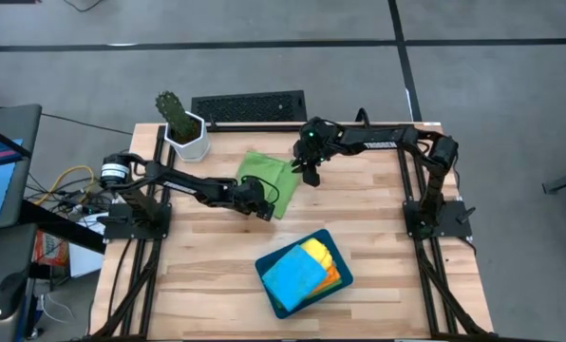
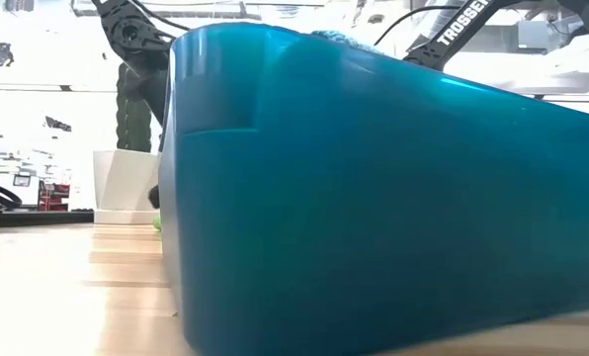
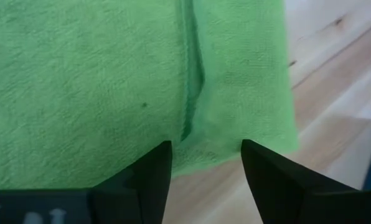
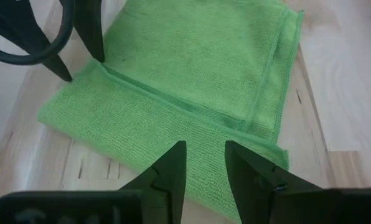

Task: Fold microfiber towels
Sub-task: Fold the green microfiber towel

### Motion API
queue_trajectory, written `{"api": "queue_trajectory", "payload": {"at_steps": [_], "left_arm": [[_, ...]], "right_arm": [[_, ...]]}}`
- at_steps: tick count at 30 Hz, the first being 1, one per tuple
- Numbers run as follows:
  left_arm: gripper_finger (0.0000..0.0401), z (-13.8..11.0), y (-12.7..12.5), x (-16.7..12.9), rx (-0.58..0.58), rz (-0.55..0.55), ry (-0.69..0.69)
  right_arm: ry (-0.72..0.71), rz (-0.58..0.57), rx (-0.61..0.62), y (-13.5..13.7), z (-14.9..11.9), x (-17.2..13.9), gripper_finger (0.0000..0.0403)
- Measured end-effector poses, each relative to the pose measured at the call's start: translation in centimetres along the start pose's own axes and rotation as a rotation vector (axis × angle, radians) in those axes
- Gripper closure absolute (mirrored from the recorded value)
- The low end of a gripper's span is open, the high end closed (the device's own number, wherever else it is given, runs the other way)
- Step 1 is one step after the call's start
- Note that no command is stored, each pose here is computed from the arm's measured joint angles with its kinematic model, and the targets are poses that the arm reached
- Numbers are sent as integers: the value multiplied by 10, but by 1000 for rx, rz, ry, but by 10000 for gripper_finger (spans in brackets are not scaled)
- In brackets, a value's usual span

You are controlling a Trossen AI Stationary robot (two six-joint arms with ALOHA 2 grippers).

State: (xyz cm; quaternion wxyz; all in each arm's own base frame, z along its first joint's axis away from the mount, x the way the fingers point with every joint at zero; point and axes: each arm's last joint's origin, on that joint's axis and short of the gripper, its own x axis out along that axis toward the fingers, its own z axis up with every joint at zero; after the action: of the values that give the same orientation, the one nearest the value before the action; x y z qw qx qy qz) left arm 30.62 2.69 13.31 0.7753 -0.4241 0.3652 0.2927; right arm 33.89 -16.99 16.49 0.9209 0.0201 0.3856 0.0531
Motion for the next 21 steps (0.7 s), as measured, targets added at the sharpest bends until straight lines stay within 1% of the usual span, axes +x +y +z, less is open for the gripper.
{"api": "queue_trajectory", "payload": {"at_steps": [8, 11, 15, 21], "left_arm": [[216, 2, -1, -1, -29, -20, -12], [223, 2, -1, -1, -35, -23, -5], [259, 2, -1, -1, -55, -21, -8], [343, 5, 0, -1, -78, -17, -18]], "right_arm": [[0, 0, 0, 0, 0, 0, 269], [0, 0, 0, 0, 0, 0, 269], [0, 0, 0, 0, 0, 0, 269], [2, 1, 1, 0, 0, 0, 269]]}}
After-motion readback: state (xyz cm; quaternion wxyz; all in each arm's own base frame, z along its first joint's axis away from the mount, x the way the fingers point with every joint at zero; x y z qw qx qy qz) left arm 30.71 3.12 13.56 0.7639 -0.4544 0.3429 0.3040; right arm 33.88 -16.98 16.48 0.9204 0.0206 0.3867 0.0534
